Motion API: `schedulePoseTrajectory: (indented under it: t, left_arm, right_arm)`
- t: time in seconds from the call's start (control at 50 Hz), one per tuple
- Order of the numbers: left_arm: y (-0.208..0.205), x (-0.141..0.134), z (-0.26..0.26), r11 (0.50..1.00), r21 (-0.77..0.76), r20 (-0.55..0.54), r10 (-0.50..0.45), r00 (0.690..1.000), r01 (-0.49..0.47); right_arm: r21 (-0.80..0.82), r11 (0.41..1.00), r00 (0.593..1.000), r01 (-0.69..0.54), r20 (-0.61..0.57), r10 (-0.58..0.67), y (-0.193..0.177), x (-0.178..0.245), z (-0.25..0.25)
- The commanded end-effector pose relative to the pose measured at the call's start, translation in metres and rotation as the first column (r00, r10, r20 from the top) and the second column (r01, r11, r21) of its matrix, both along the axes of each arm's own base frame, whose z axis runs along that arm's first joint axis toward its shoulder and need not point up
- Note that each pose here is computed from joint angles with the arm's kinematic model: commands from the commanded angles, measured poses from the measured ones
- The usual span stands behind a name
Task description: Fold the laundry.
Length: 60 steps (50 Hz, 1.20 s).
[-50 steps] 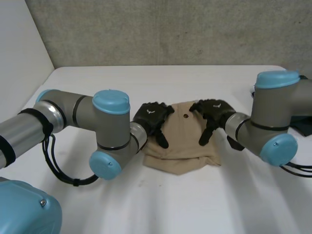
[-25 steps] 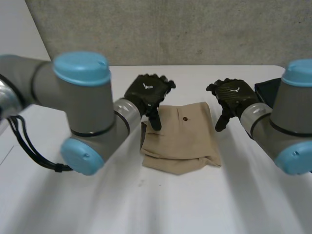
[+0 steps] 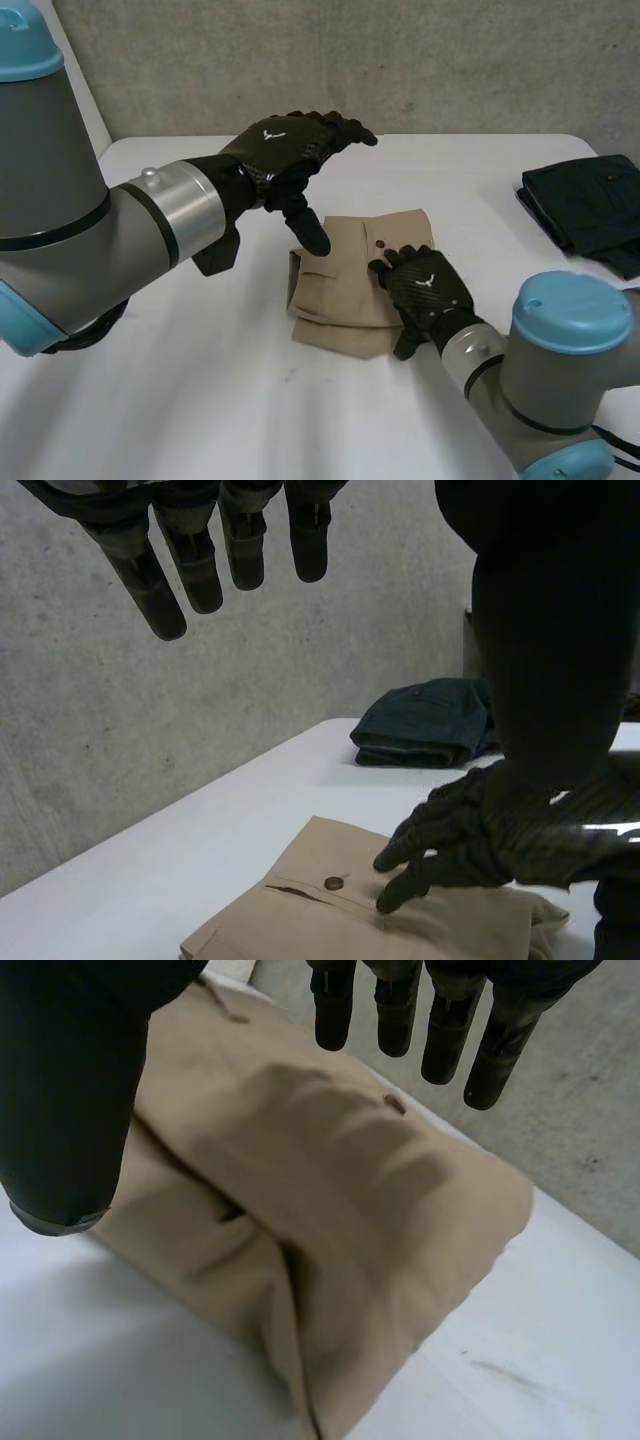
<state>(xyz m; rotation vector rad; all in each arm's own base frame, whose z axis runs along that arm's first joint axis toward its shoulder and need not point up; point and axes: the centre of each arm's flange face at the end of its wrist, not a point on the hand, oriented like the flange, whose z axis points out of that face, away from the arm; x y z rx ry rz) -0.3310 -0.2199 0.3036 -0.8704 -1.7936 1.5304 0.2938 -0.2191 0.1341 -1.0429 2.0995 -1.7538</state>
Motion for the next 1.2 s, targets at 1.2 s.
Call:
schedulePoseTrajectory:
  t: [1.2]
  left_arm:
    - [0.001,0.0,-0.007,1.0,0.026,0.005,0.002,1.0,-0.002]
  right_arm:
    - [-0.098,0.995,0.999,-0.011,-0.048,0.006,-0.082,0.033,-0.005]
